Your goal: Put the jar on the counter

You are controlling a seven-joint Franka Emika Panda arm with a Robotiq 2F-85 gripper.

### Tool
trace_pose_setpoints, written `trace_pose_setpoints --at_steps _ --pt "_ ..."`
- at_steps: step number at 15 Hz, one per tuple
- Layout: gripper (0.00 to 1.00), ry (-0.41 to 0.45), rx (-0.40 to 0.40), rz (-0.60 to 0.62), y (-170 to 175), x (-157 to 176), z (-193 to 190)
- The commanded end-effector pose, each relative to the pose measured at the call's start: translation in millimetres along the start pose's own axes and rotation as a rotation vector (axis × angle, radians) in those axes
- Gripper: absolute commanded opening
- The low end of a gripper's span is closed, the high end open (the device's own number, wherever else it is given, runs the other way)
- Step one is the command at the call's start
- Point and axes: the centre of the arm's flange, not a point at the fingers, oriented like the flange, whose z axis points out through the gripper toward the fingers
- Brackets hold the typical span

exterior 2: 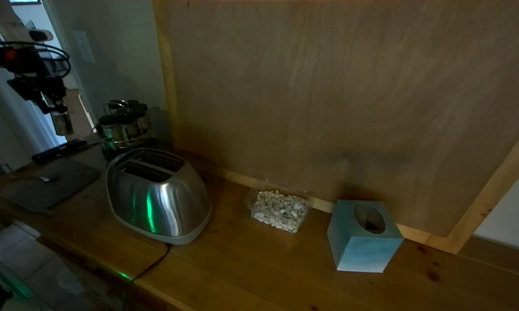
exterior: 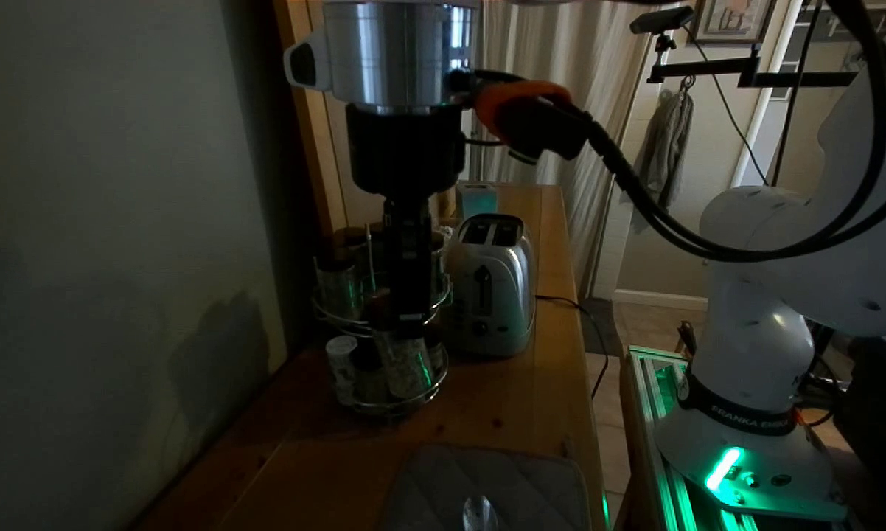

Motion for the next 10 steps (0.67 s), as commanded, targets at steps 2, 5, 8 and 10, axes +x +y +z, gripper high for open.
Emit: trace_pose_setpoints --at_steps 2,5,8,10 --pt "0.24 0.006 0.027 -0.045 -2.1 7.3 22.3" --pt "0.24 0.021 0.031 -0.114 -15.8 16.5 44.0" --pt "0.24 0.036 0.03 -0.194 -34.6 23.0 62.1" --pt "0.24 0.046 0.037 -0.237 -46.4 26.7 76.0"
